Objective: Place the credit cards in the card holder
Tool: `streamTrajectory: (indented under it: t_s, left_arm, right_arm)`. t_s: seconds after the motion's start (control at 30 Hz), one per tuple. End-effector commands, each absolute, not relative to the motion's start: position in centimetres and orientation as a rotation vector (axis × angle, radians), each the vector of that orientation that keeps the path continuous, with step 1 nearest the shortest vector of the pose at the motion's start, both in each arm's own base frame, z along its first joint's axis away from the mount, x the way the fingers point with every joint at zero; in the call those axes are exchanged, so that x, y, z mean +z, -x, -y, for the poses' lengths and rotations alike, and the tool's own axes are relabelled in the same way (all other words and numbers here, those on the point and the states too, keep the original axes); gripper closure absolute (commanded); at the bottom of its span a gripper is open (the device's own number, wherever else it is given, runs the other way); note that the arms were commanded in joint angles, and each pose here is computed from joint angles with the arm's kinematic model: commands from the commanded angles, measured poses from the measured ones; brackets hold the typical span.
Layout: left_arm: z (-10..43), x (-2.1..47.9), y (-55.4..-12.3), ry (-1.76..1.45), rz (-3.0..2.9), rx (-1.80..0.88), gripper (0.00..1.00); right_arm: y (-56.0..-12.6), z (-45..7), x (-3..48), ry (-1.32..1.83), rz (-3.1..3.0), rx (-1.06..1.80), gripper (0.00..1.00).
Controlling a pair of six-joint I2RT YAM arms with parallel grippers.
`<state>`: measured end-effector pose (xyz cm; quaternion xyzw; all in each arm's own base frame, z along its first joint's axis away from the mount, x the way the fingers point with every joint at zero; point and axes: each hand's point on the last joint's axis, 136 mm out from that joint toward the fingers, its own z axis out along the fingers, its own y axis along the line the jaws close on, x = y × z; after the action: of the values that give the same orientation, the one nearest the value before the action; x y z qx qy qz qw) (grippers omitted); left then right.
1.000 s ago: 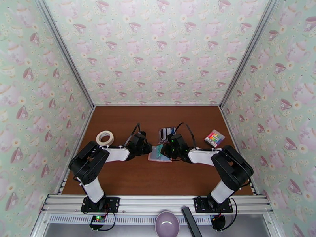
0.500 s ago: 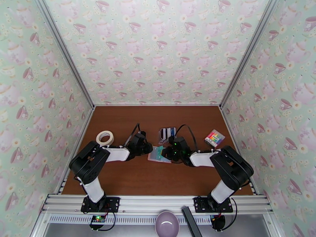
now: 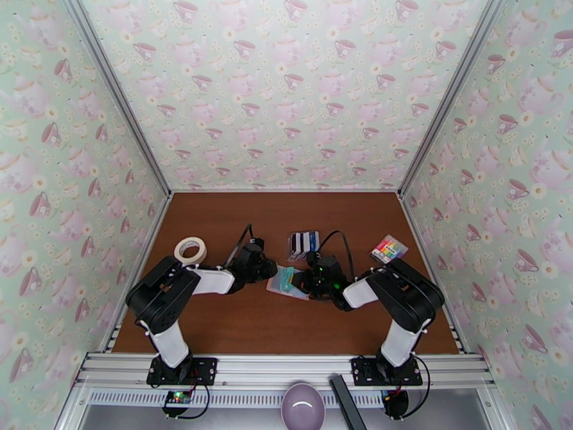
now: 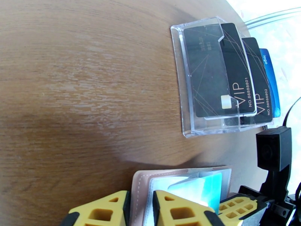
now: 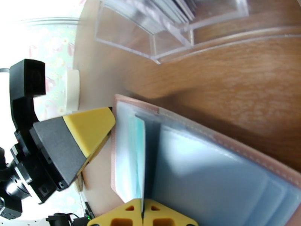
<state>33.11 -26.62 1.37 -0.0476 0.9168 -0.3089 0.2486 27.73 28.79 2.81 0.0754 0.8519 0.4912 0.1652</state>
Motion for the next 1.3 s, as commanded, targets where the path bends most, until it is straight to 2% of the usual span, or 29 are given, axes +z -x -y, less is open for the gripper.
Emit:
streamTrajectory:
  t_s: [0.0,0.1,0.3,0.5,0.53,0.83,1.27]
  left_arm:
    - [24.3,-7.8,-24.0,0.165,-2.917,-0.719,0.76]
    - [24.2,-8.0,-23.9,0.171,-2.923,-0.720,0.76]
    - [24.3,-8.2,-23.9,0.174,-2.922,-0.723,0.76]
    - [24.2,-7.8,-24.0,0.177,-2.915,-0.718,0.76]
    - [24.2,-7.7,-24.0,0.177,-2.914,-0.720,0.76]
    - [24.1,-7.2,-23.9,0.173,-2.903,-0.725,0.76]
    - [23.2,-7.1,-22.0,0.168,-2.910,-0.744,0.76]
  right_arm:
    - [-26.8,-27.8,0.0,-0.337,-2.495,1.370,1.00]
    - [-26.7,-27.9,0.1,-0.331,-2.502,1.369,0.97]
    - [-26.0,-27.6,0.2,-0.246,-2.628,1.181,0.92]
    - [-26.2,-26.4,1.1,-0.166,-2.724,0.949,0.59]
    - [-26.2,-25.9,1.4,-0.159,-2.733,0.897,0.58]
    - [-27.3,-24.9,4.3,-0.043,-2.747,0.662,0.56]
    - [-27.8,-26.2,2.9,0.019,-2.808,0.539,0.59]
